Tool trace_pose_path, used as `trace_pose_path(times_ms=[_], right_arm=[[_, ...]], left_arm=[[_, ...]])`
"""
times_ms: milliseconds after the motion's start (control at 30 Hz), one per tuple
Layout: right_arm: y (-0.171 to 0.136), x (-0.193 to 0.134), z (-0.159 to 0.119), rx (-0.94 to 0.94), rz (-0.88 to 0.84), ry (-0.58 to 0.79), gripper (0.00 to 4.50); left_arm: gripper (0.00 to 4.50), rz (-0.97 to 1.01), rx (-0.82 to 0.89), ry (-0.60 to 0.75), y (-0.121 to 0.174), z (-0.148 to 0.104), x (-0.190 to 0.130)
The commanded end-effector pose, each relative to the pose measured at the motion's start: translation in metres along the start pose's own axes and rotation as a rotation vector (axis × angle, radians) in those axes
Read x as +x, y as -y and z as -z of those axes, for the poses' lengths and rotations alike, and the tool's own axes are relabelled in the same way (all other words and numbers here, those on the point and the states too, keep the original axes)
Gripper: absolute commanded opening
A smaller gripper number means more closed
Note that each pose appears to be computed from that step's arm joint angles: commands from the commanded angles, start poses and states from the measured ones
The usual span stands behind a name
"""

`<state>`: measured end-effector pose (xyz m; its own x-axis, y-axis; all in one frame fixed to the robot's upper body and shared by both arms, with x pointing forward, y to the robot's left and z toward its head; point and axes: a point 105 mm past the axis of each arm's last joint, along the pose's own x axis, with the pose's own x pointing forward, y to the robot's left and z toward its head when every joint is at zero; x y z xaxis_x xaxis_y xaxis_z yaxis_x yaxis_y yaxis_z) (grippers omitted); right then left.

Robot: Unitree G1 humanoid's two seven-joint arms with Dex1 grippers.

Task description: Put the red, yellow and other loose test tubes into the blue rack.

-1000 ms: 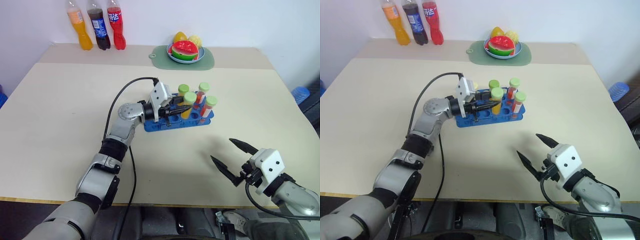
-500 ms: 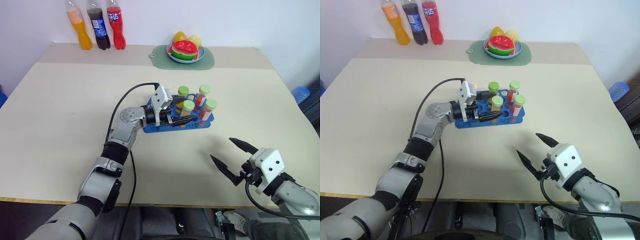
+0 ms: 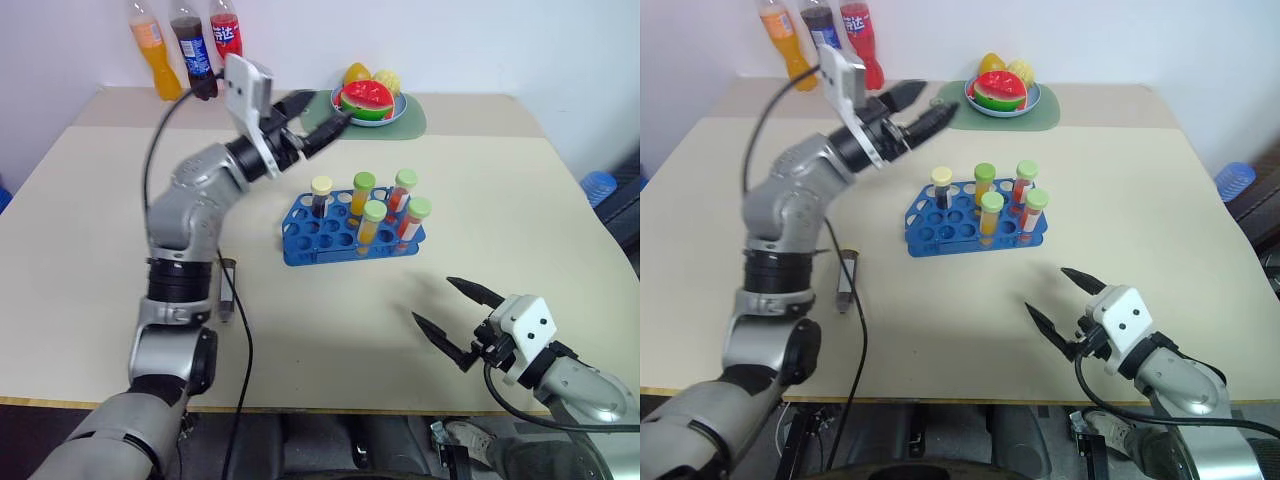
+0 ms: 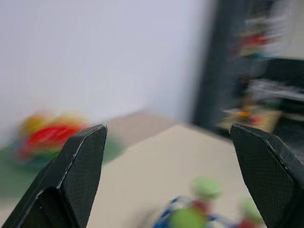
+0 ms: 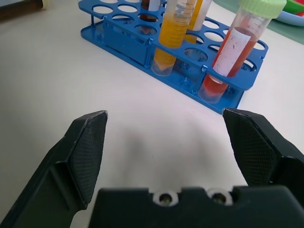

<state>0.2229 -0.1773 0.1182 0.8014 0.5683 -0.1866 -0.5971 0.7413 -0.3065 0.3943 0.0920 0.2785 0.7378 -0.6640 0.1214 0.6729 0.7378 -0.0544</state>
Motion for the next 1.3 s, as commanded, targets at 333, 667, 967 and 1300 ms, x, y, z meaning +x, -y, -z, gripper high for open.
trace_pose_path(times_ms=[333, 667, 967, 1300], right_arm=[[-0.002, 0.023, 0.0, -0.017, -0.15, 0.041, 4.31], [-0.003, 0.043, 0.003, -0.018, -0.227, 0.07, 4.31], [-0.01, 0.039, 0.004, -0.044, -0.292, 0.076, 4.31], [-0.015, 0.021, -0.021, -0.151, -0.318, 0.171, 4.31]], left_arm=[[4.24, -0.098, -0.421, -0.821, -0.018, 0.058, -0.09], [4.24, -0.252, -0.474, -1.023, -0.025, 0.062, -0.14], [4.24, -0.352, -0.469, -1.052, -0.03, 0.09, -0.141], [4.24, -0.474, -0.48, -1.025, -0.03, 0.12, -0.124]])
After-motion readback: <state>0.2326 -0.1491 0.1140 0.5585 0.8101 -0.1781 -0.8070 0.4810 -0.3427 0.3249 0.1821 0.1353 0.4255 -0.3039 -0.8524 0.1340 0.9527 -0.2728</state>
